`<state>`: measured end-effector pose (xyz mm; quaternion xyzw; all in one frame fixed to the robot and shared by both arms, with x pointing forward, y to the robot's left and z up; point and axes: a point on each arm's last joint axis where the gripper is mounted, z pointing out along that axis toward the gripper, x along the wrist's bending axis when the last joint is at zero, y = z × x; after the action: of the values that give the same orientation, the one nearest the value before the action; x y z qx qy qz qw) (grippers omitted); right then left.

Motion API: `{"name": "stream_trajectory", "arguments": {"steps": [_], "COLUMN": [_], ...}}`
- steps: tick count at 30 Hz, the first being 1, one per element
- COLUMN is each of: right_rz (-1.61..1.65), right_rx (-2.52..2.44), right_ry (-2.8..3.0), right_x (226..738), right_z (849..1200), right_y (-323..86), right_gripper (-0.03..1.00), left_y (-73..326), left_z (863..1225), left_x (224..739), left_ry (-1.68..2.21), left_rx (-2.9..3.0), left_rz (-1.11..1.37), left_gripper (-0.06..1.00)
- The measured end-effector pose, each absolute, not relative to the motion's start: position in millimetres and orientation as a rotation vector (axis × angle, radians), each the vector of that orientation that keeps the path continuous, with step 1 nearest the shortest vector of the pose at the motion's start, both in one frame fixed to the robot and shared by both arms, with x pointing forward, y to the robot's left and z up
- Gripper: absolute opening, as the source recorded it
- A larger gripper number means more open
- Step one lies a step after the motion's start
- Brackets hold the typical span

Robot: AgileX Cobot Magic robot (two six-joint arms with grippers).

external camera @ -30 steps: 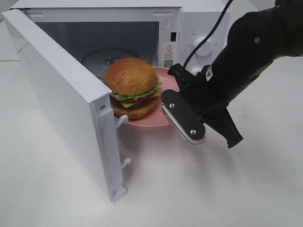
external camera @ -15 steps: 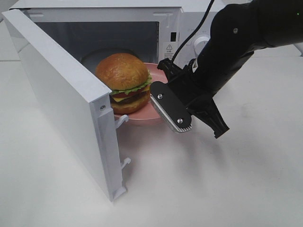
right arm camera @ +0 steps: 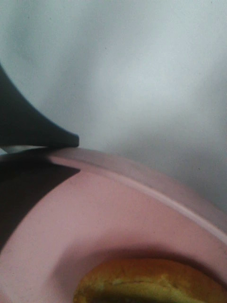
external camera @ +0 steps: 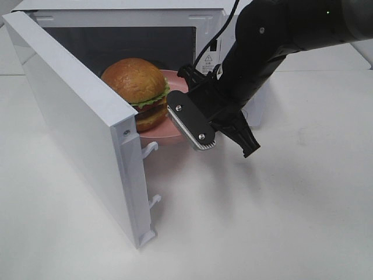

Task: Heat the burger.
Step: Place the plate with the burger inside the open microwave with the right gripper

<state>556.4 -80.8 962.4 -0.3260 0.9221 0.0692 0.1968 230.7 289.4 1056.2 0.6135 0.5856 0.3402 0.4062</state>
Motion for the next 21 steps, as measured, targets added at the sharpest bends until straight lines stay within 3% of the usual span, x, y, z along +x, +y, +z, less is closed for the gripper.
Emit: {"name": "stream_trajectory", "arguments": {"steps": [21], "right_rz": [0.204], "right_rx": [-0.848], "right_ry": [2.494], "right_x": [586.6], "right_z": [964.9], "right_y": [-48.9], "right_gripper": [0.04], "left_y": [289.4], "left_z": [1056.2], "left_x": [230.7], "left_ry": [1.477], "left_rx": [1.547], "left_rz": [0.858], "left_gripper": [0.99]}}
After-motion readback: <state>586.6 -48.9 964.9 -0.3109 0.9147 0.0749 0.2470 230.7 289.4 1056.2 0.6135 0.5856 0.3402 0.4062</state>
